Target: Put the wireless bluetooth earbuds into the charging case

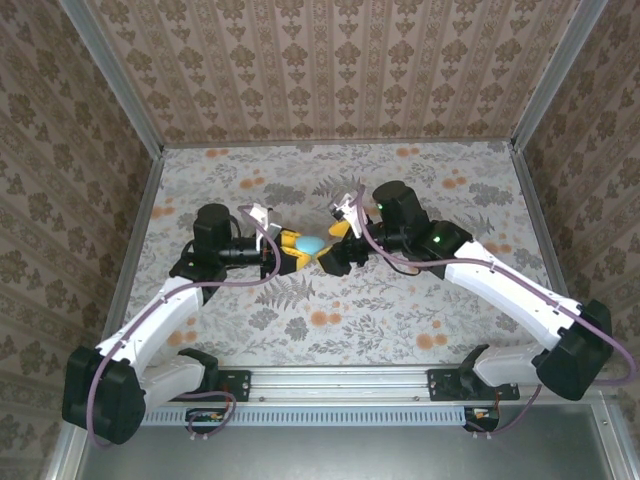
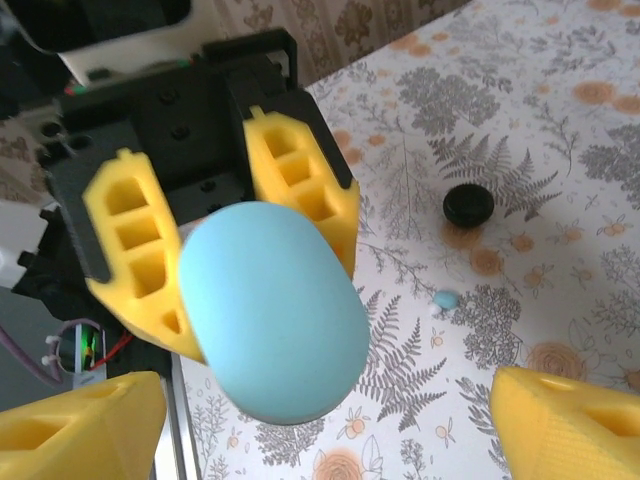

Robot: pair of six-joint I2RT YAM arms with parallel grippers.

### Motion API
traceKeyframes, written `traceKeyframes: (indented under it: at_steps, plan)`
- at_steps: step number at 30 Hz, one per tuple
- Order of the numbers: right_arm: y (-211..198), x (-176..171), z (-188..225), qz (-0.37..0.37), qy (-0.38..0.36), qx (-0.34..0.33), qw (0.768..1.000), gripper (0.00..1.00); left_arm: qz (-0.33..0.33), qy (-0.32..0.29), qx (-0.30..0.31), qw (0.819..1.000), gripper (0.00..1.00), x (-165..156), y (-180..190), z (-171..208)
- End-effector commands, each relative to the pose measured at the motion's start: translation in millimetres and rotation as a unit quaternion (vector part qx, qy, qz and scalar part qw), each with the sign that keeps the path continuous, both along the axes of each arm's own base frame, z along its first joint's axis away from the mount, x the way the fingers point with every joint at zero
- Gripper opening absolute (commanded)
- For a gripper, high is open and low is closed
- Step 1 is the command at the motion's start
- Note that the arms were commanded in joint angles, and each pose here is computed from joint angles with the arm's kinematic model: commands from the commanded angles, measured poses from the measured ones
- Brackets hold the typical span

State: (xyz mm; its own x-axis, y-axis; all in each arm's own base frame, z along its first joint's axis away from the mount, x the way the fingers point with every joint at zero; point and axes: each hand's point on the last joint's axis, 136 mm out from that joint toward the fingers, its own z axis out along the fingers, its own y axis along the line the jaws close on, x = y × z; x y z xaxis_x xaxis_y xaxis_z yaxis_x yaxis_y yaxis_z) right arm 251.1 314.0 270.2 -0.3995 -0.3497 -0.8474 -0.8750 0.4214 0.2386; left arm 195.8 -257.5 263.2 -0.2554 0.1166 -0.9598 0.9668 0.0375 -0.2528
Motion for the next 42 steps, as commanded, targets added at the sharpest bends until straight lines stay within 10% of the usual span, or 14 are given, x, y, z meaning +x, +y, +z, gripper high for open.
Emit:
traceKeyframes:
  at_steps: [1,27,42]
  plan:
    - [8,-2,5,0.032,-0.010,-0.005,0.999,0.86,-0.008,-0.021,-0.002,1.000,0.10,-1,-1,1]
    - [16,48,-9,0.003,0.099,0.021,0.995,0.82,-0.025,-0.023,0.016,0.999,0.10,-6,0,-12]
    - [28,45,-14,0.013,0.158,0.055,0.986,0.33,-0.015,-0.041,0.021,0.999,0.11,-5,2,-14]
